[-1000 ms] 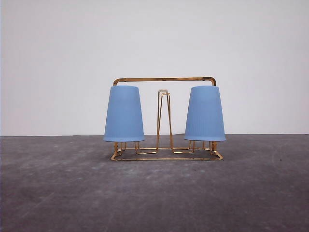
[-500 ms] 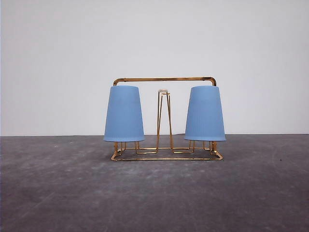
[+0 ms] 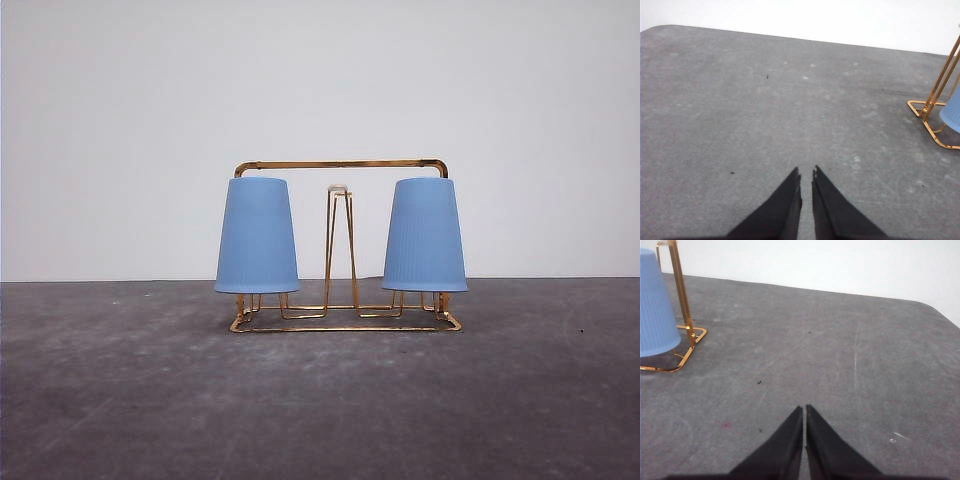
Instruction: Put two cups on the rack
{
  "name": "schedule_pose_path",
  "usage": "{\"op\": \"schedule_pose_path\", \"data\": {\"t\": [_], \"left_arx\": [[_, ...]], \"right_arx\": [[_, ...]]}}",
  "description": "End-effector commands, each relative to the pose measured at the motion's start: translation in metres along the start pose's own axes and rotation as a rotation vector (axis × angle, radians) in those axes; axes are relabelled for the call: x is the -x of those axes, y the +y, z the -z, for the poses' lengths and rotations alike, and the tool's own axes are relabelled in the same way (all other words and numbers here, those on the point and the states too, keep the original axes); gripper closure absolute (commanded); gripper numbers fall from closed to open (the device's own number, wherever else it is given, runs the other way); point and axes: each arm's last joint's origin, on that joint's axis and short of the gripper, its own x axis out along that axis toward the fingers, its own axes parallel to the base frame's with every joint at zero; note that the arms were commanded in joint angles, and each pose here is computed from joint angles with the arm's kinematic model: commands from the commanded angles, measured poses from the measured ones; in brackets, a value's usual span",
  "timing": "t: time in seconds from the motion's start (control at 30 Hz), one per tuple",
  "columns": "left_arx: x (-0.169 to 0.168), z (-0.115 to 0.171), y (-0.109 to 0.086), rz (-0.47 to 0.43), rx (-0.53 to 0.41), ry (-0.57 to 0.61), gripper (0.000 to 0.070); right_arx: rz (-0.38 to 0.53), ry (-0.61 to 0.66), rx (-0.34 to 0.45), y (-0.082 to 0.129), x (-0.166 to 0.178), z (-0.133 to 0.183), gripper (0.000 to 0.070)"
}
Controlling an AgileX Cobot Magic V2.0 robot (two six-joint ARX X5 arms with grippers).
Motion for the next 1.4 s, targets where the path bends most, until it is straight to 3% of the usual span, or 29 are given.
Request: {"op": "schedule_pose_path", "data": {"t": [0.0,1.37], "left_arx": [[-0.0015,0.0048,0.0006,-0.004,0.008,0.015,0.0677],[-0.0015,0.0048,0.0006,-0.004,0.008,0.015,0.0677]], "right_arx": [[0.002,-0.008,-0.014,0.0001,-0.0003,0.0002,0.0693],[0.003,-0.008,-0.014,0.0001,-0.0003,0.0002,0.0693]]}}
